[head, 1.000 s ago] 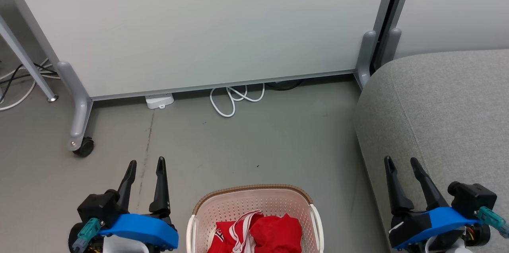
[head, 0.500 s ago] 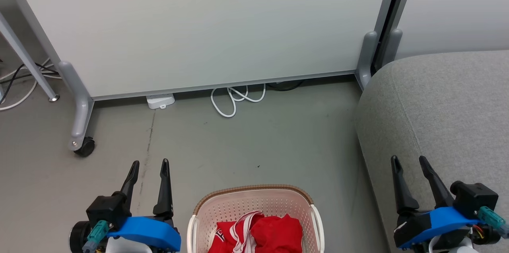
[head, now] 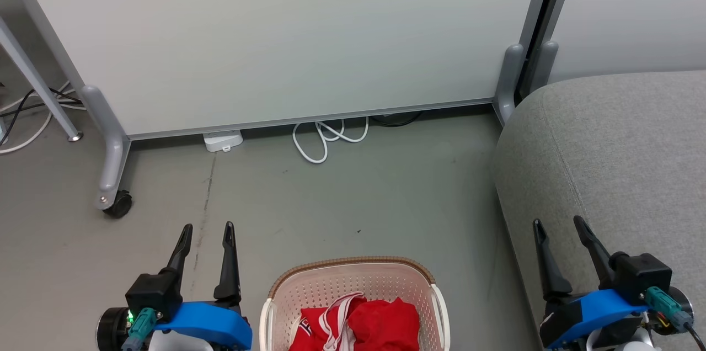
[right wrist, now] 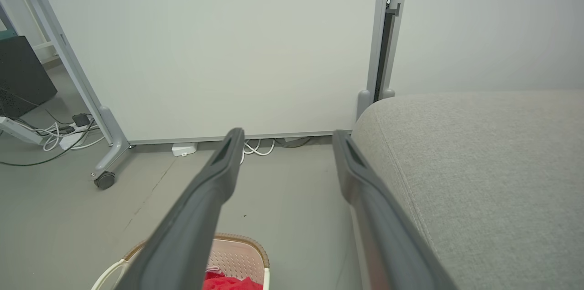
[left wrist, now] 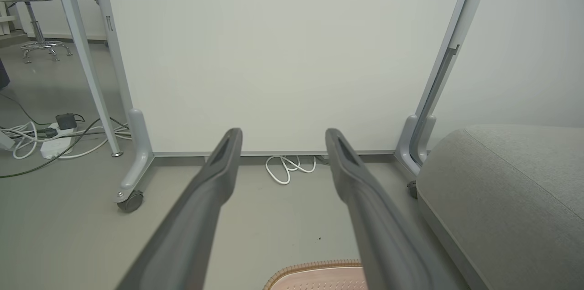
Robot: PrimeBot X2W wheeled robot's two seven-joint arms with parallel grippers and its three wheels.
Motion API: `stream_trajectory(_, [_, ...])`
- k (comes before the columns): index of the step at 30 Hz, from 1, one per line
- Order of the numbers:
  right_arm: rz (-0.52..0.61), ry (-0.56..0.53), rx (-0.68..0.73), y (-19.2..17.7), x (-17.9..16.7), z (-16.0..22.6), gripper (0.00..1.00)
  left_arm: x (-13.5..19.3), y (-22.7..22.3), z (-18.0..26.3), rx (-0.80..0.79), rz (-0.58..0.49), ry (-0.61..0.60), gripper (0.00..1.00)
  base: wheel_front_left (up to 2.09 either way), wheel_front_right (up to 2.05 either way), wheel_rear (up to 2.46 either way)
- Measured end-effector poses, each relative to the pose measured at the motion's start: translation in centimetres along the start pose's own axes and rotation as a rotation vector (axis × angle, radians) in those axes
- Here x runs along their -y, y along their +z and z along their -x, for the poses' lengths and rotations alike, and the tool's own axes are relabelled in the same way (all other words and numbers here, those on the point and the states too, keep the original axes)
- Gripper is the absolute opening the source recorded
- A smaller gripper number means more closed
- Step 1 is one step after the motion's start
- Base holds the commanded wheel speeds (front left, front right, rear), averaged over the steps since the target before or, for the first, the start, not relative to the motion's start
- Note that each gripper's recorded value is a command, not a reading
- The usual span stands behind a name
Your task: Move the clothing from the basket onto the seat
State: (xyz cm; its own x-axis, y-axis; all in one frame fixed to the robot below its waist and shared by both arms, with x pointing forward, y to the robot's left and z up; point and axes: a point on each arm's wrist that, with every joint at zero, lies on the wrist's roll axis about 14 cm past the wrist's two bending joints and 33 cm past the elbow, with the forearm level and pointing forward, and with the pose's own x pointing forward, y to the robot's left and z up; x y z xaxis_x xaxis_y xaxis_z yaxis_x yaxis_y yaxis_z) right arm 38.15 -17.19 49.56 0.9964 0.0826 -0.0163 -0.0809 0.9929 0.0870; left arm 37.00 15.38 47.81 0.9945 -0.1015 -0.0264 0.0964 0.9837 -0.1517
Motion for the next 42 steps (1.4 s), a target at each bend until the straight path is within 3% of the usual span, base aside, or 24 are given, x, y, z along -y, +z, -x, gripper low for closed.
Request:
stream_trajectory(13, [0.084, 0.018, 0.01, 0.2, -0.3, -0.1, 1.0, 0.2, 0.0, -0.1, 0.011, -0.069, -0.014, 1.0, 0.0, 0.0, 0.0])
stream_trajectory(33, [0.073, 0.02, 0.02, 0.3, -0.4, 0.0, 1.0, 0.0, 0.0, -0.2, 0.013, -0.054, -0.002, 1.0, 0.0, 0.0, 0.0])
stream_trajectory(42, [0.055, 0.031, 0.037, 0.7, -0.8, -0.6, 1.0, 0.6, -2.9, -1.3, -0.074, -0.029, -0.028, 1.0, 0.0, 0.0, 0.0])
